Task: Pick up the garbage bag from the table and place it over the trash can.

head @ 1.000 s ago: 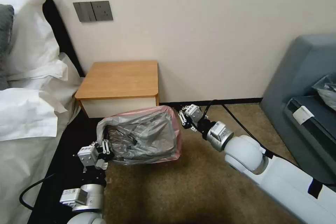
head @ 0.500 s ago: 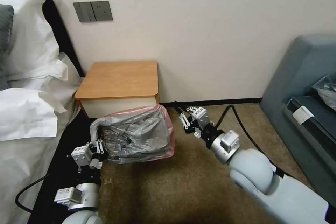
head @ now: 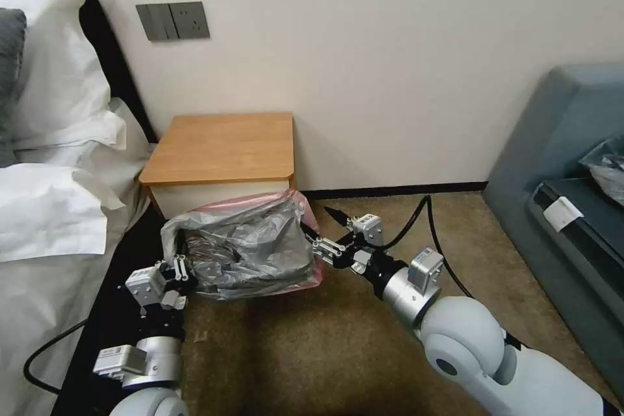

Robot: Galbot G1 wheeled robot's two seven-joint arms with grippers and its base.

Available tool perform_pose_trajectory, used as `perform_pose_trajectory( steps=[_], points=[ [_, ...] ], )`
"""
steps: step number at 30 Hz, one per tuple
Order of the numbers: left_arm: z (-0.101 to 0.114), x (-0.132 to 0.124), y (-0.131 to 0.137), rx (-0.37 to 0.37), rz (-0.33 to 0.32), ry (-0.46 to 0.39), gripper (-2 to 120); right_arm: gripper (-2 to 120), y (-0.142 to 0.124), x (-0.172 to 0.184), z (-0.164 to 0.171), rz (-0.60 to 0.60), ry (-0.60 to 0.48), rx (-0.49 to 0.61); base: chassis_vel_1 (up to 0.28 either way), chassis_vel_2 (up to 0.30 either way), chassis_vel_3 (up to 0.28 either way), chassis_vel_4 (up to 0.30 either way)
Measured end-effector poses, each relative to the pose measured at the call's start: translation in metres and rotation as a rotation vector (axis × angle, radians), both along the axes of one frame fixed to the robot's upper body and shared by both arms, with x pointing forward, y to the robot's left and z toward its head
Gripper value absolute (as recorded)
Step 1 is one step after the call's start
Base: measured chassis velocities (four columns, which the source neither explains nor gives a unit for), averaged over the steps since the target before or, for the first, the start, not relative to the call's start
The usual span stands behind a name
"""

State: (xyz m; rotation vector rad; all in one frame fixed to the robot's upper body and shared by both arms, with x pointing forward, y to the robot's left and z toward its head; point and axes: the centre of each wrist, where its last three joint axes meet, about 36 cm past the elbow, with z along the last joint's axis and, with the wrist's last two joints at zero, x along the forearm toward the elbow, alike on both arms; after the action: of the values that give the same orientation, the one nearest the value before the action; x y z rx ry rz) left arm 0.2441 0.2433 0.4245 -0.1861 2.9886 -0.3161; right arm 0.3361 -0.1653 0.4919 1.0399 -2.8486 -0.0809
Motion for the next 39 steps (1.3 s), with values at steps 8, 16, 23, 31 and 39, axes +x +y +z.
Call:
perform_pose_trajectory(
  steps=[8, 16, 23, 31, 39],
  points=[
    [0.001, 0.001, -0.002, -0.006, -0.001, 0.000, 7, 18, 0.001, 0.001, 0.000, 0.003, -0.009, 0.000, 0.000, 0.000, 0.000, 0.000],
    [0.002, 0.000, -0.002, -0.006, -0.001, -0.001, 7, 0, 0.002, 0.001, 0.000, 0.005, -0.014, -0.001, 0.000, 0.000, 0.000, 0.000],
    [0.001, -0.001, -0.003, -0.008, -0.002, 0.005, 7, 0, 0.001, 0.004, -0.001, 0.000, -0.040, -0.014, 0.000, 0.000, 0.000, 0.000],
    [-0.001, -0.004, -0.003, -0.001, -0.008, 0.016, 7, 0, -0.006, 0.023, -0.005, -0.052, -0.071, -0.039, 0.000, 0.000, 0.000, 0.000],
    [-0.002, -0.007, -0.010, -0.040, -0.042, 0.012, 7, 0, -0.010, 0.033, -0.012, -0.073, -0.069, -0.056, 0.000, 0.000, 0.000, 0.000]
  ],
)
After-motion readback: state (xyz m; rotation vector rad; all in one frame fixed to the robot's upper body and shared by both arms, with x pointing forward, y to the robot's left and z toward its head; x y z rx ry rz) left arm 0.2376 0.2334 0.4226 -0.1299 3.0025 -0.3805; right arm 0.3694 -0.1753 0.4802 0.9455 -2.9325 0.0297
